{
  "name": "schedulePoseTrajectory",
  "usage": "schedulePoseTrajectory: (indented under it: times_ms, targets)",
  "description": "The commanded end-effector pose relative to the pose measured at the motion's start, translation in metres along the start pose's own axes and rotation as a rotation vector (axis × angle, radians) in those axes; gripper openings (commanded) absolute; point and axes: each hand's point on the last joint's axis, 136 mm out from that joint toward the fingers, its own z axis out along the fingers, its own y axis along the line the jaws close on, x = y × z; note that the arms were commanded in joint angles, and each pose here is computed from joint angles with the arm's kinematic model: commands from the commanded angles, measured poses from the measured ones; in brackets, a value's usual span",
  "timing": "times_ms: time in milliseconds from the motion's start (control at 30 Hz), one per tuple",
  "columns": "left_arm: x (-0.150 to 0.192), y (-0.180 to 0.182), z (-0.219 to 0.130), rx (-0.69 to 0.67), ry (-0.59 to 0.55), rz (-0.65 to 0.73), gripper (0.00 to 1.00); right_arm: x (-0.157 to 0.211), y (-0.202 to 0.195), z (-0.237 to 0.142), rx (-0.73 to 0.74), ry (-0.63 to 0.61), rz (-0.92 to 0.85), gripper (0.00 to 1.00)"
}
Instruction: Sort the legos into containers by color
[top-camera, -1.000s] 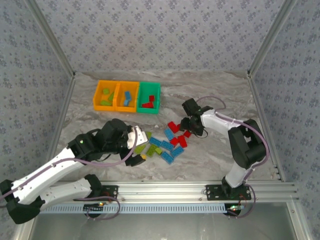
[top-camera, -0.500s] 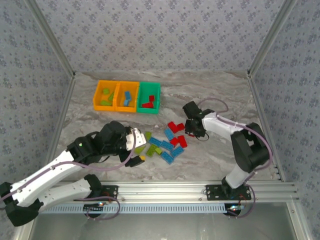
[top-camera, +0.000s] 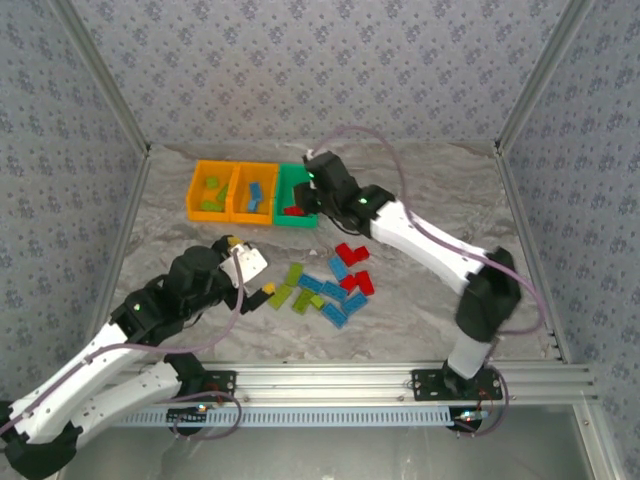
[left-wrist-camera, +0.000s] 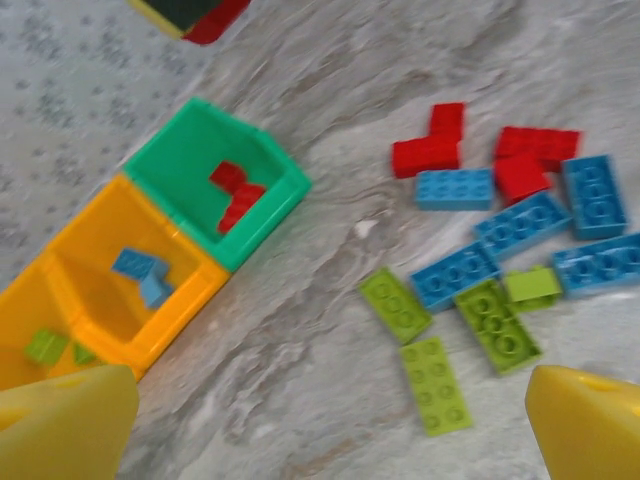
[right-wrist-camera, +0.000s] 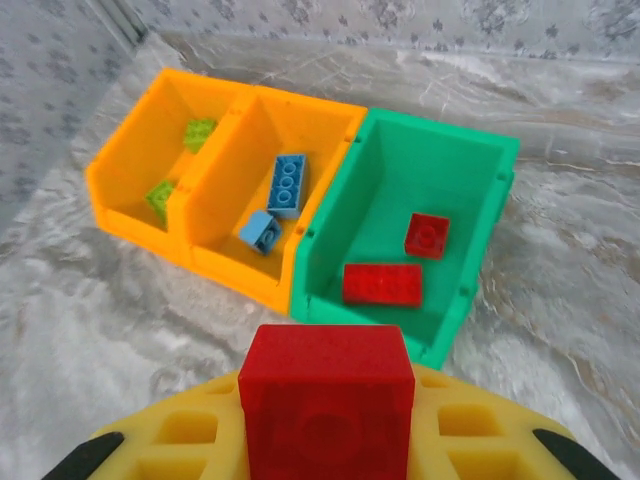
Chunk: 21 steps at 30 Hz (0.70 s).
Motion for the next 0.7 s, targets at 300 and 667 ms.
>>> schedulePoseTrajectory:
  times_ms: [300,667]
  targets:
    - [0.003,0.013,0.013,-0.064,0.014,-0.04,0.99,-0.004,-0.027,0.139,0.033,0.158,-0.023,0.39]
    - [0.006,0.021,0.02,-0.104,0.05,-0.134,0.99,-0.029,-0.014,0.041,-0.025,0.165,-0.113,0.52]
